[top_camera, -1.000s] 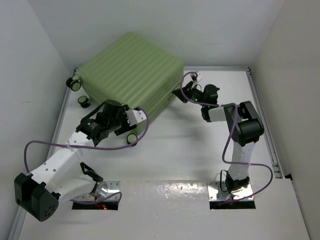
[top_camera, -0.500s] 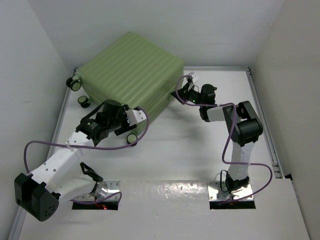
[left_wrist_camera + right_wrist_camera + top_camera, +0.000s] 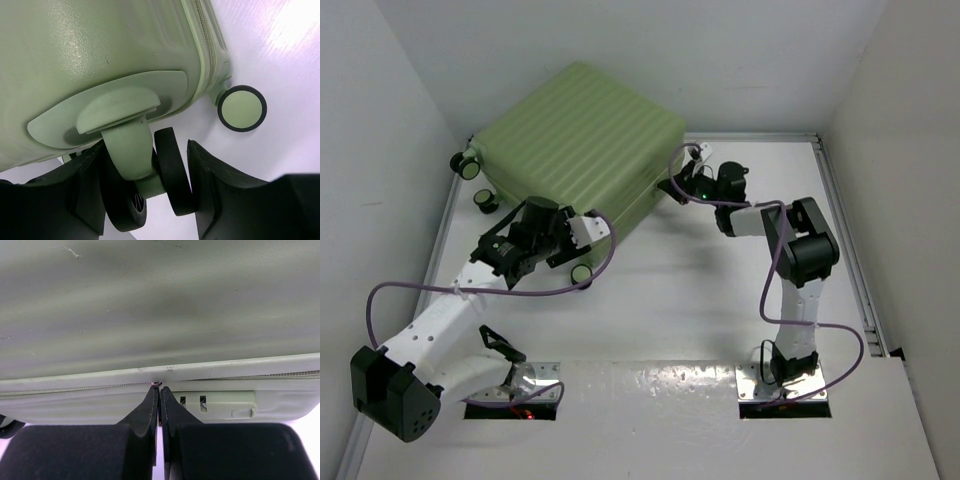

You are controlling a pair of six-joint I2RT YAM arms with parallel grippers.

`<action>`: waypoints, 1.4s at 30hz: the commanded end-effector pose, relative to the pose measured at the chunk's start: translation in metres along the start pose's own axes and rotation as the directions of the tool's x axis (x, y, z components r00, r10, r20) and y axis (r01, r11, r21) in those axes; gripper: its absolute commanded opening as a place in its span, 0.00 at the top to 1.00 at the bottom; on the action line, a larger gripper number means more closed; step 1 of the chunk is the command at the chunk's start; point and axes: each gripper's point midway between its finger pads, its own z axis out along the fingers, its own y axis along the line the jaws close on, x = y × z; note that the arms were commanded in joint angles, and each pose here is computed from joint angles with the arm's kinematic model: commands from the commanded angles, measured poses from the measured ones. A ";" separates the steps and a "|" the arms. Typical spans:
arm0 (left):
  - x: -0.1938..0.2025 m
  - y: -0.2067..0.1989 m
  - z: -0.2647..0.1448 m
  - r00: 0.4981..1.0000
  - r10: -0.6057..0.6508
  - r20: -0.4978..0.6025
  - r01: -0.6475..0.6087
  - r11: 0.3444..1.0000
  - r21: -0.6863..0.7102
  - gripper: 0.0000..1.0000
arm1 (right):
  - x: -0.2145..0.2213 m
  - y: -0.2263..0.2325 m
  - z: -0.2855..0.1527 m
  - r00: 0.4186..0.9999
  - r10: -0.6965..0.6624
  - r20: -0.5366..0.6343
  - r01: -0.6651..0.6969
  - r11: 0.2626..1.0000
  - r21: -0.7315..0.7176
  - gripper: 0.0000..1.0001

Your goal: Pack the luggage

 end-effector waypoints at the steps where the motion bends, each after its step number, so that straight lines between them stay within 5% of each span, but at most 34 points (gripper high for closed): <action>1: 0.008 -0.008 0.005 0.998 0.067 -0.020 -0.066 0.996 0.059 1.00 | 0.015 0.002 0.020 0.999 0.011 -0.042 -0.010 1.000 0.009 0.99; 6: 0.011 -0.007 0.007 0.997 0.070 -0.025 -0.069 0.996 0.055 1.00 | 0.020 0.002 0.025 0.998 0.014 -0.061 -0.014 1.000 0.003 0.90; 14: 0.011 -0.007 0.007 0.997 0.070 -0.025 -0.069 0.996 0.055 1.00 | 0.023 -0.010 0.031 0.998 0.013 -0.063 -0.009 0.998 0.060 0.92; 23: 0.012 -0.006 0.009 0.998 0.064 -0.016 -0.063 0.997 0.048 1.00 | 0.021 -0.024 0.031 0.996 0.034 -0.088 -0.022 0.991 0.132 0.68; 30: 0.011 -0.005 0.011 0.998 0.064 -0.016 -0.063 0.997 0.048 1.00 | 0.024 -0.029 0.042 0.996 0.031 -0.086 -0.021 0.993 0.114 1.00; 37: 0.027 0.003 0.006 0.998 0.028 -0.060 -0.027 0.999 0.026 1.00 | 0.014 -0.055 0.019 0.988 -0.091 -0.125 0.122 0.958 0.260 1.00; 42: 0.043 0.006 0.007 0.995 0.018 -0.096 -0.017 1.000 0.019 1.00 | 0.007 -0.053 -0.011 0.976 -0.048 -0.212 0.108 0.953 0.282 1.00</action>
